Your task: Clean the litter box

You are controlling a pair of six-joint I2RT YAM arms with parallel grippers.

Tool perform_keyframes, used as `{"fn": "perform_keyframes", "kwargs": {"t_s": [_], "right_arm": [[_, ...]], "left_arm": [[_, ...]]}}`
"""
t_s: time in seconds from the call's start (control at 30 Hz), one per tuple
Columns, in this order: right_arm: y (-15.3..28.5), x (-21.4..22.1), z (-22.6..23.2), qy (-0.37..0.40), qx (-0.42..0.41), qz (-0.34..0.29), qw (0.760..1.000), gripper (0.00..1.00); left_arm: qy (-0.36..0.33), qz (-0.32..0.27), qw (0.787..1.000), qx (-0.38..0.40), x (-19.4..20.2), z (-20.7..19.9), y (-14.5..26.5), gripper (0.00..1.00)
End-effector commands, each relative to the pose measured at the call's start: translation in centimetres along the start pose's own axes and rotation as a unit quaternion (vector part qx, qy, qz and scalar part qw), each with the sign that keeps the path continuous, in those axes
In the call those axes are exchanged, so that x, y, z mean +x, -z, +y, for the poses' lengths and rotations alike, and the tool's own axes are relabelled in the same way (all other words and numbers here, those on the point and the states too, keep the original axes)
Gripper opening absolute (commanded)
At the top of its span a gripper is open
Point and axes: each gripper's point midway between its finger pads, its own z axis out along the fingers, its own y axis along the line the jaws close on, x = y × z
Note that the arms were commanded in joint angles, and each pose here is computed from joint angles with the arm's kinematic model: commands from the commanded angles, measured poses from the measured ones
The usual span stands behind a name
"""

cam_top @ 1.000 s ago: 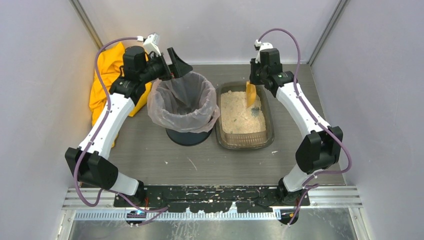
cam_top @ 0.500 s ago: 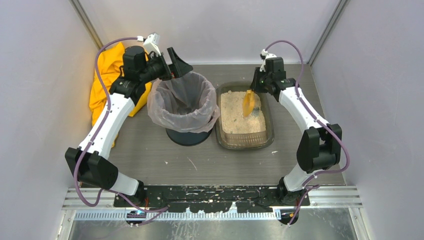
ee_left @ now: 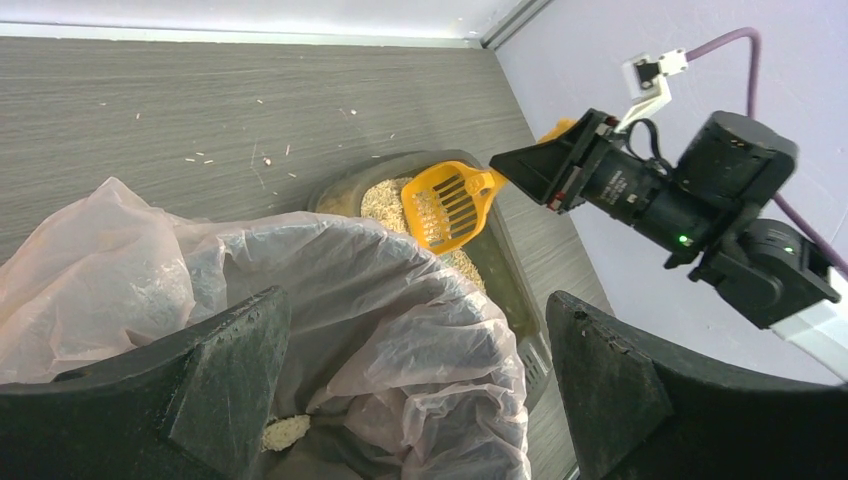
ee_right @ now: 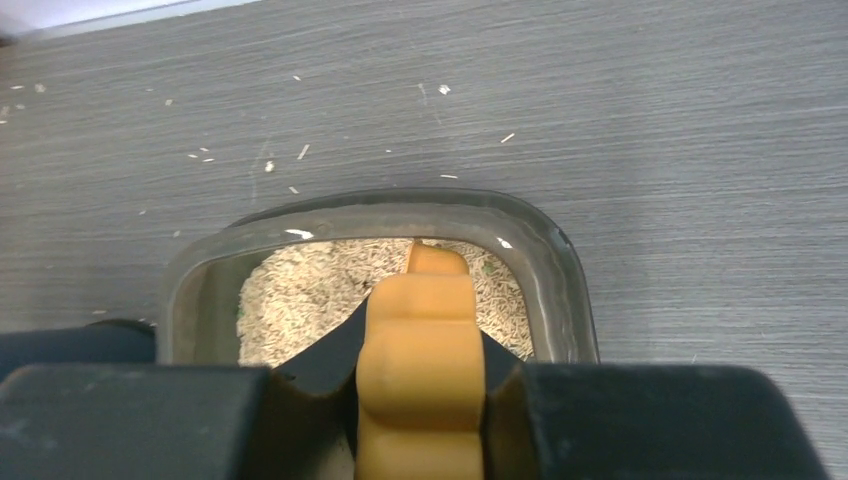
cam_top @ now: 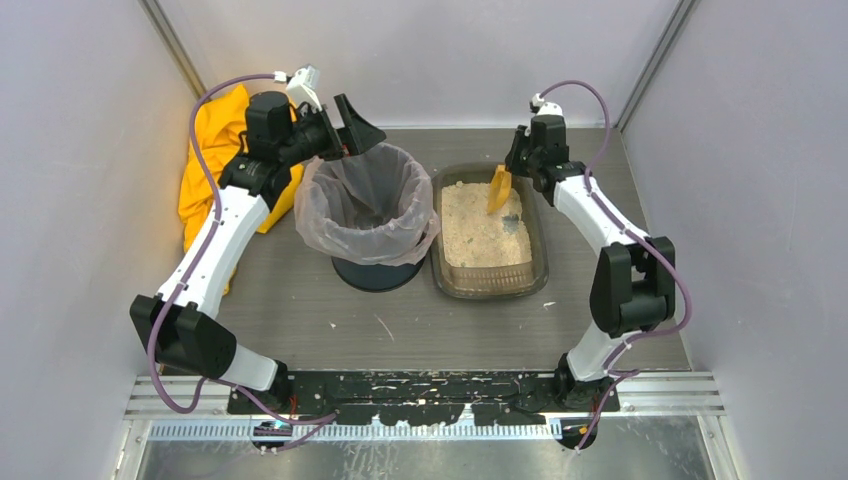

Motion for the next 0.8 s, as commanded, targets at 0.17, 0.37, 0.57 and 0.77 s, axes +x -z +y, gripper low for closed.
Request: {"fn": "perform_keyframes", "kwargs": {"t_s": [0.17, 0.37, 0.57, 0.77], "right_arm": [[-4.6, 1.0, -0.1, -0.031, -0.003, -0.021, 0.999, 0.01], [-5.4, 0.8, 1.3, -0.126, -0.077, -0.022, 0.989, 0.01], [-4.5, 1.7, 2.5, -0.148, -0.127, -0.001, 0.981, 0.01], [-3.8, 4.7, 3.7, -0.152, -0.172, 0.037, 0.973, 0.01]], "left_arm": [[-0.032, -0.030, 0.999, 0.012, -2.6, -1.8, 1.0, 0.98], [-0.037, -0.032, 0.999, 0.006, -2.7, -1.7, 1.2, 0.98], [-0.028, -0.028, 0.999, 0.011, -2.5, -1.6, 0.8, 0.98], [-0.019, -0.027, 0.999, 0.022, -2.3, -1.8, 0.4, 0.98]]}}
